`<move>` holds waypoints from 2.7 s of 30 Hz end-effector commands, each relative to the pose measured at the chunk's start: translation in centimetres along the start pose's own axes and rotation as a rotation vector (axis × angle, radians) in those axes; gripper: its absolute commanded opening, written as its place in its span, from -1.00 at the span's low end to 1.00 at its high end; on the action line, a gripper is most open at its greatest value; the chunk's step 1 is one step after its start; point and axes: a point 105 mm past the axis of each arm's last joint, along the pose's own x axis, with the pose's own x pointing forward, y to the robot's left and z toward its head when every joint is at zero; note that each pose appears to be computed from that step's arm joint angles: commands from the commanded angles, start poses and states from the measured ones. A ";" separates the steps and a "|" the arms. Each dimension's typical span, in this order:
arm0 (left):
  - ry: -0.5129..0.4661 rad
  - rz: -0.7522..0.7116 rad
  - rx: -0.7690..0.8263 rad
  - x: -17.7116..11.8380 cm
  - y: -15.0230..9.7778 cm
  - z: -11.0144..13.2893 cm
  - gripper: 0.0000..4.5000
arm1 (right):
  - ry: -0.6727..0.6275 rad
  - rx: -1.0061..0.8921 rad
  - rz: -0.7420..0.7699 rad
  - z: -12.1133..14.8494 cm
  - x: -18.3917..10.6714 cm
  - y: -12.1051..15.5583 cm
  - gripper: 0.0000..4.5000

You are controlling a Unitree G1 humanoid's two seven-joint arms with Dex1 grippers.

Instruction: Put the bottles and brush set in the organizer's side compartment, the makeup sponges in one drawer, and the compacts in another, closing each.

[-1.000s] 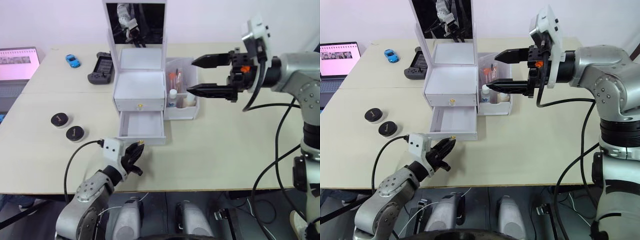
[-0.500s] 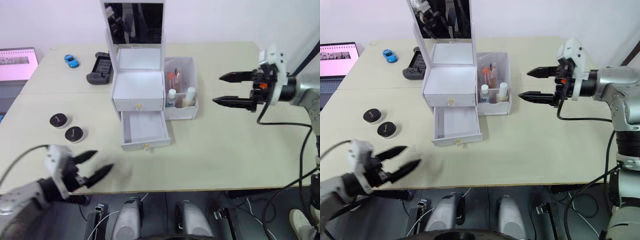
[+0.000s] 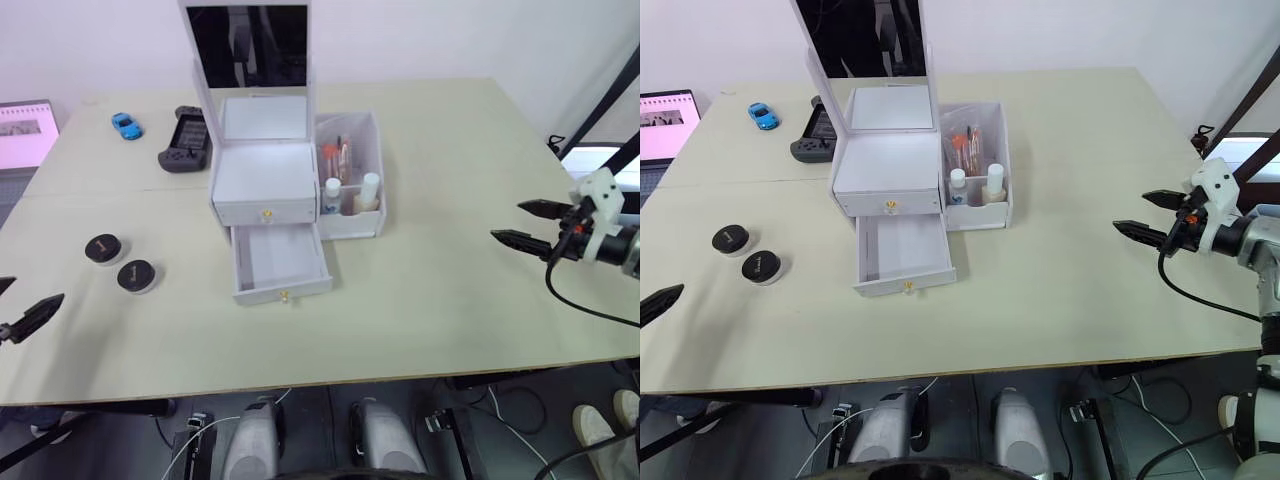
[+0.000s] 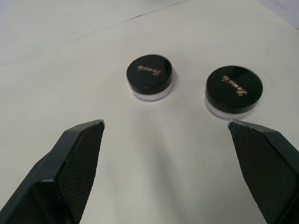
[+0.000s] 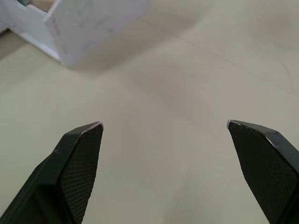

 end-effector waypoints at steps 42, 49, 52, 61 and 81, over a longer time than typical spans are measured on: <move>0.278 0.126 -0.221 7.4 -8.0 -0.9 0.98 | -0.254 -0.498 0.628 21.1 5.4 16.4 1.00; 0.281 0.080 -0.201 10.5 -8.2 0.4 0.98 | -0.238 -0.494 0.561 20.6 4.5 15.6 1.00; 0.291 0.065 -0.172 11.0 -8.2 0.7 0.98 | -0.226 -0.501 0.542 20.6 4.4 15.5 1.00; 0.303 0.040 -0.152 10.9 -8.6 1.5 0.19 | -0.231 -0.489 0.527 20.5 4.3 15.4 1.00; -0.005 -0.643 0.065 11.4 -23.3 12.3 0.19 | -0.249 -0.480 0.522 20.5 4.5 15.6 1.00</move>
